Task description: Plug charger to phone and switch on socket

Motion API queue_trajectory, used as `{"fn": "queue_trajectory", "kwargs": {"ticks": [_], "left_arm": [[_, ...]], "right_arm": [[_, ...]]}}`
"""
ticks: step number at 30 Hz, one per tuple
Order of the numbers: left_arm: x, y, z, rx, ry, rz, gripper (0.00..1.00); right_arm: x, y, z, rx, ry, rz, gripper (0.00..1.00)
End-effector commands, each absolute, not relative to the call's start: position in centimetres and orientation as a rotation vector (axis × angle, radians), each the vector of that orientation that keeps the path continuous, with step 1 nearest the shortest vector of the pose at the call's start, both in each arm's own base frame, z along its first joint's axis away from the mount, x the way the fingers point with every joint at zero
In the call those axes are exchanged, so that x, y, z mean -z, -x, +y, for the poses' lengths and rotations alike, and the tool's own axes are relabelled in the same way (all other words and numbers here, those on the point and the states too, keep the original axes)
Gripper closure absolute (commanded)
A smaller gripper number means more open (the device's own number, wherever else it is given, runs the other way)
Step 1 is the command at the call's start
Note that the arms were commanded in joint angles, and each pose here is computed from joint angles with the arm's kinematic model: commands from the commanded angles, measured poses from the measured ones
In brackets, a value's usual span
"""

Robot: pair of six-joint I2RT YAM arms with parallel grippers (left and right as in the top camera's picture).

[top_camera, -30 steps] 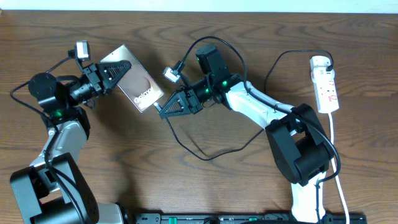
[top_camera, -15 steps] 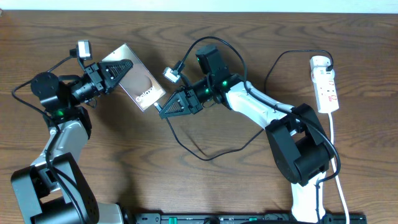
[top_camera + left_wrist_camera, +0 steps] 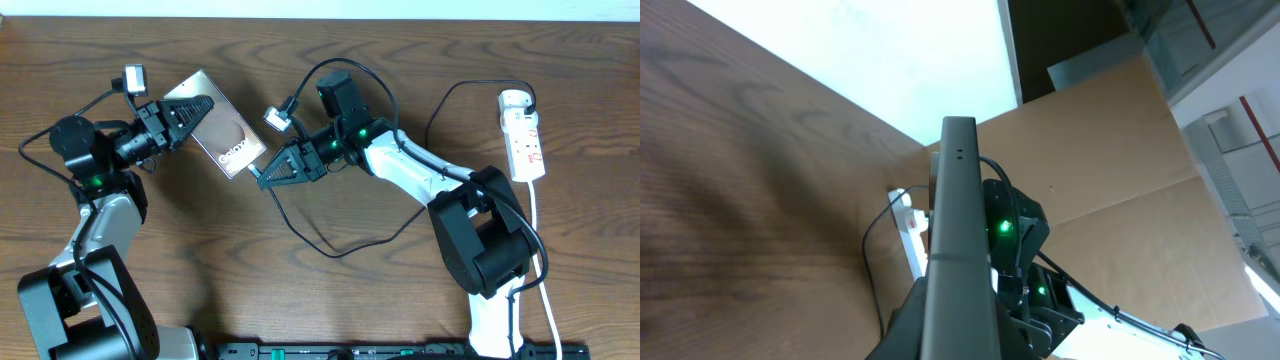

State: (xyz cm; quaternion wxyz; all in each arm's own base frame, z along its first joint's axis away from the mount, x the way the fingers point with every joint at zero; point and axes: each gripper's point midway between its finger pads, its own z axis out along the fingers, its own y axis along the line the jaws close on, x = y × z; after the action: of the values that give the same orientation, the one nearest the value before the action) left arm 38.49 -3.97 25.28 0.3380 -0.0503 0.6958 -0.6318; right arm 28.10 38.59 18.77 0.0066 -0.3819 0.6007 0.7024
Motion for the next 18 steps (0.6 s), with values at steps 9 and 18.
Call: {"fn": "queue_trajectory", "kwargs": {"ticks": [9, 18], "left_arm": [[-26.05, -38.27, -4.61, 1.644, 0.067, 1.81, 0.93], [-26.13, -38.8, -4.76, 1.63, 0.093, 1.795, 0.93]], "right_arm": [[-20.25, -28.64, 38.28, -2.164, 1.197, 1.851, 0.99], [-20.01, -29.15, 38.28, -2.143, 1.166, 1.884, 0.99]]}}
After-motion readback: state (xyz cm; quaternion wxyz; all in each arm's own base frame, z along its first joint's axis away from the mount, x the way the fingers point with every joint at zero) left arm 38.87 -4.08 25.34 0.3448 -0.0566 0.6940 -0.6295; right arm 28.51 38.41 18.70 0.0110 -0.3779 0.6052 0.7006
